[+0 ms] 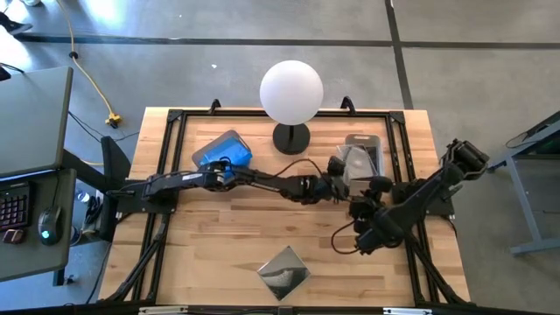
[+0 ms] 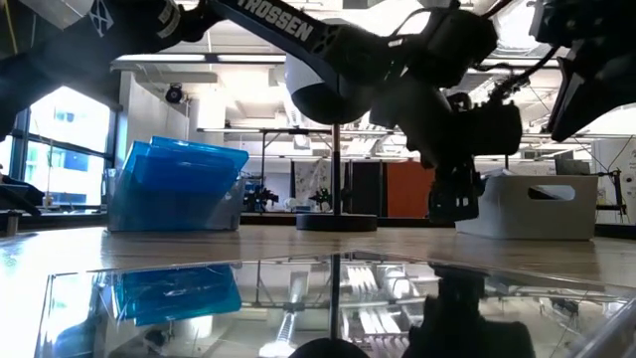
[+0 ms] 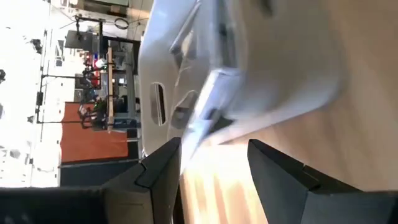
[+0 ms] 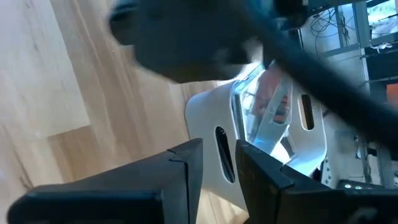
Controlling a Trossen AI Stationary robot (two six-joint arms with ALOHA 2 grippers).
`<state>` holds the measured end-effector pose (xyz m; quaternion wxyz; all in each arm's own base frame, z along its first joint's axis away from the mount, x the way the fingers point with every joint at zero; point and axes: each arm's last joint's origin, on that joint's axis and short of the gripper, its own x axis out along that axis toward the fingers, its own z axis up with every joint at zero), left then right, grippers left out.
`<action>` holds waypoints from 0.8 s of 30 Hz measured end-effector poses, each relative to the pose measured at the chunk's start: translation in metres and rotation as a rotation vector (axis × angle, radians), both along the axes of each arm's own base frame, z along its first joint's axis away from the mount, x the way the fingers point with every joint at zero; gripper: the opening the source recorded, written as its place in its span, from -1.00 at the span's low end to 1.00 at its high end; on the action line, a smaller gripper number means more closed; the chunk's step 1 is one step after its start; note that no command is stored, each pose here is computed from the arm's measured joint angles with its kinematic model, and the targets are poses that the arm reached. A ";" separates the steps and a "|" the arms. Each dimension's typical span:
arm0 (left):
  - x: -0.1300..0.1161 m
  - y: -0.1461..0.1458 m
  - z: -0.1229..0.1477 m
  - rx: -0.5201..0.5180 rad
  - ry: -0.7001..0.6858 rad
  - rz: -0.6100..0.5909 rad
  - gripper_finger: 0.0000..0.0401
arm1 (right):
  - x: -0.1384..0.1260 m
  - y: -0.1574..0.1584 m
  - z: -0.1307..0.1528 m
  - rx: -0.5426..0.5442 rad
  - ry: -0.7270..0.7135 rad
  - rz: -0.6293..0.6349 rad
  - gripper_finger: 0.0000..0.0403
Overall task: Pick & place jewel cases by type
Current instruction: Put the top black CD case into the gray bin
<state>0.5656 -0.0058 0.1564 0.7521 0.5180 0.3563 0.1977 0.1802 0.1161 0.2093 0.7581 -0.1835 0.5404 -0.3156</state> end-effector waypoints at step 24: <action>-0.152 -0.019 0.137 -0.607 0.230 0.584 -0.09 | -0.001 0.004 0.007 -0.057 -0.069 0.116 -0.60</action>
